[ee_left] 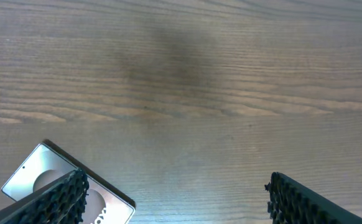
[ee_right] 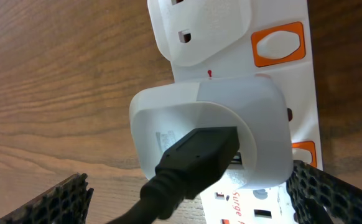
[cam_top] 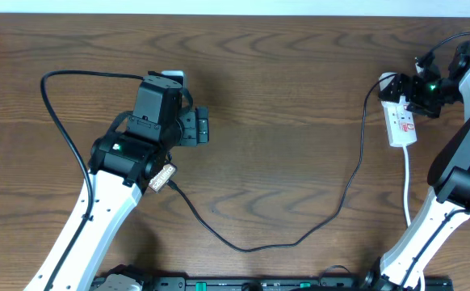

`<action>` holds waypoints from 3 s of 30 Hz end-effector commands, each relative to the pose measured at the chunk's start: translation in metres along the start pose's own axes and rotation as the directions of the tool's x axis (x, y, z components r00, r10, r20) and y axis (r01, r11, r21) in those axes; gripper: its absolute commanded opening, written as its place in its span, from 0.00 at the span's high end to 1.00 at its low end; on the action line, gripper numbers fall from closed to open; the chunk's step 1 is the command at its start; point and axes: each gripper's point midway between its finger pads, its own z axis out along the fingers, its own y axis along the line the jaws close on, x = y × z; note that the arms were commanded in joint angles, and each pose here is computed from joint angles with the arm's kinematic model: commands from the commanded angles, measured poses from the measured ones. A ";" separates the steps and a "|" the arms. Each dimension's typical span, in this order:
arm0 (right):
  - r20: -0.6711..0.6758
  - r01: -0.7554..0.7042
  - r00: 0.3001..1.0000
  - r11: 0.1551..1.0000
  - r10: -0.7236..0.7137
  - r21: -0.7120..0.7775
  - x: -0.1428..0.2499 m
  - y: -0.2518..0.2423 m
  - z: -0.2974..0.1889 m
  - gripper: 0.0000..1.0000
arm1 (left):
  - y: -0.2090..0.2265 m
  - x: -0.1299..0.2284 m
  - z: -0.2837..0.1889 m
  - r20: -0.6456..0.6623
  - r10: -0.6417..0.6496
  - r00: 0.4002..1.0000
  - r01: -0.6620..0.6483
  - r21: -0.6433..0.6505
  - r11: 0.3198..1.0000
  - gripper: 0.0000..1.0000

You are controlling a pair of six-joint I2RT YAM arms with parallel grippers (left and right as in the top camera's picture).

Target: Plug charger to phone and switch on socket

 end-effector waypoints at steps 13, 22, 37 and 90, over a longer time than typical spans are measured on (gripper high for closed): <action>0.019 0.033 0.999 0.994 -0.031 -0.107 -0.005 0.020 0.003 0.01 | -0.001 -0.005 -0.002 0.008 0.008 1.000 -0.008 -0.002 1.000 0.10; 0.027 0.035 0.999 0.990 -0.032 -0.135 -0.006 0.025 0.003 0.01 | 0.000 -0.002 -0.002 -0.002 0.008 1.000 -0.008 -0.005 1.000 0.10; 0.020 0.056 0.998 0.989 -0.054 -0.135 -0.006 0.034 0.008 0.01 | 0.000 -0.002 -0.002 -0.002 0.008 1.000 -0.008 -0.005 1.000 0.10; -0.008 -0.056 0.998 0.998 0.056 -0.031 0.001 0.006 0.008 0.01 | 0.000 -0.002 -0.002 -0.002 0.008 1.000 -0.008 -0.005 1.000 0.10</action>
